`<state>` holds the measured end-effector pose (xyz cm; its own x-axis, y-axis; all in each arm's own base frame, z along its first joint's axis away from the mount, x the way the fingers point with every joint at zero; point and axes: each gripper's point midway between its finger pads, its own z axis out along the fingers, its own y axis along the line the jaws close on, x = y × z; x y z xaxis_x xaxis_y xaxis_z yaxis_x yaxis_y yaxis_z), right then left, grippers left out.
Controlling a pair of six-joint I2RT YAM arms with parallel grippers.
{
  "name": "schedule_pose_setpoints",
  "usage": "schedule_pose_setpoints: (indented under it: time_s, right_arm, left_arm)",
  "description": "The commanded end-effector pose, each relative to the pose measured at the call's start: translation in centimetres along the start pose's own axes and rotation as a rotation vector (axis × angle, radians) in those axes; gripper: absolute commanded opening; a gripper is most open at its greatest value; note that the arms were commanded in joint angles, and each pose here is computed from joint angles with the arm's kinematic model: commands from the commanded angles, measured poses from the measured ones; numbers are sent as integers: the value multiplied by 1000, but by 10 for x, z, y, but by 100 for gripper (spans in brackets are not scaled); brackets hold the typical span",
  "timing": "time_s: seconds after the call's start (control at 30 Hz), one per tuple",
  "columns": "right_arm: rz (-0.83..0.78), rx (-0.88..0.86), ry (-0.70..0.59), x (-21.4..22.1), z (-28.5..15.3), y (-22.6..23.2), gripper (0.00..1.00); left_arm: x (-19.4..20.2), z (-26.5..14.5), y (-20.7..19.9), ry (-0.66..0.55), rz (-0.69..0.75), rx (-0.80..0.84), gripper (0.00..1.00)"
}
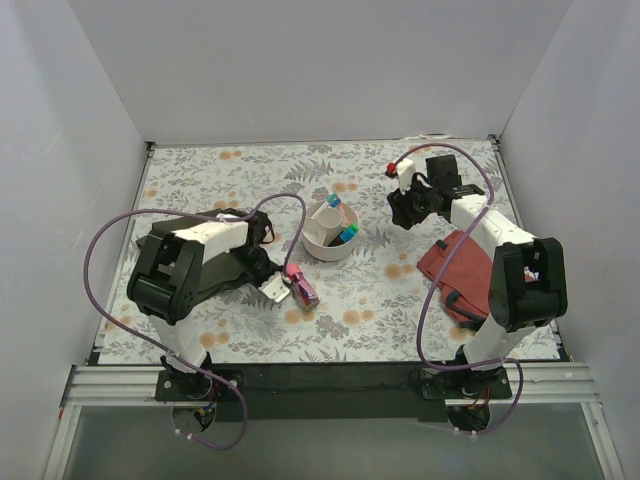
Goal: Sort the stationery into containers
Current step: Pick up the pen from the center of the board.
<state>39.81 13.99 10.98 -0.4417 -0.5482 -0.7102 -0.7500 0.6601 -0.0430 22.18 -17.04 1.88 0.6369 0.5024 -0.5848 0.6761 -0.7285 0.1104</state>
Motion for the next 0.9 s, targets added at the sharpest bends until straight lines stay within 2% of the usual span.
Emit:
schedule_pose_setpoints:
  time_s: [0.0,0.1,0.37,0.53,0.6,0.63,0.67,0.7,0.73,0.77,0.8,0.87]
  right_arm:
    - [-12,24,-26,-9,-5,-7,58]
    - [-15,32,-35,-15,-6,-10,58]
    - [-11,36,-42,-20,-9,-16,58]
    - [22,22,-30,-14,-3,-14,58]
    - [38,36,-48,-25,-6,-19,58]
    - [67,56,-53,-29,-8,-22,58]
    - [80,69,-66,-36,-12,-24,58]
    - [85,78,-78,-42,-17,-25,58]
    - [92,82,-93,-52,-27,-25,59]
    - [99,83,-94,-56,-31,-25,59]
    - [112,84,-88,-57,-35,-24,59]
    - [152,83,-77,-60,-44,-22,59]
  left_arm:
    - [12,-5,26,46,118,-22,6]
    - [5,-18,49,30,111,-76,0]
    - [-46,-95,116,-27,59,-272,0]
    - [-63,-119,119,-36,-53,-335,0]
    - [-65,-134,137,-23,-69,-447,0]
    - [-67,-141,143,-51,-184,-505,0]
    - [-69,-148,151,-66,-225,-559,0]
    - [-75,-170,170,-82,-198,-668,0]
    - [-82,-178,176,-157,-344,-721,0]
    - [-90,-193,186,-202,-377,-782,0]
    - [-102,-220,203,-251,-340,-884,0]
    - [-117,-239,209,-384,-460,-938,0]
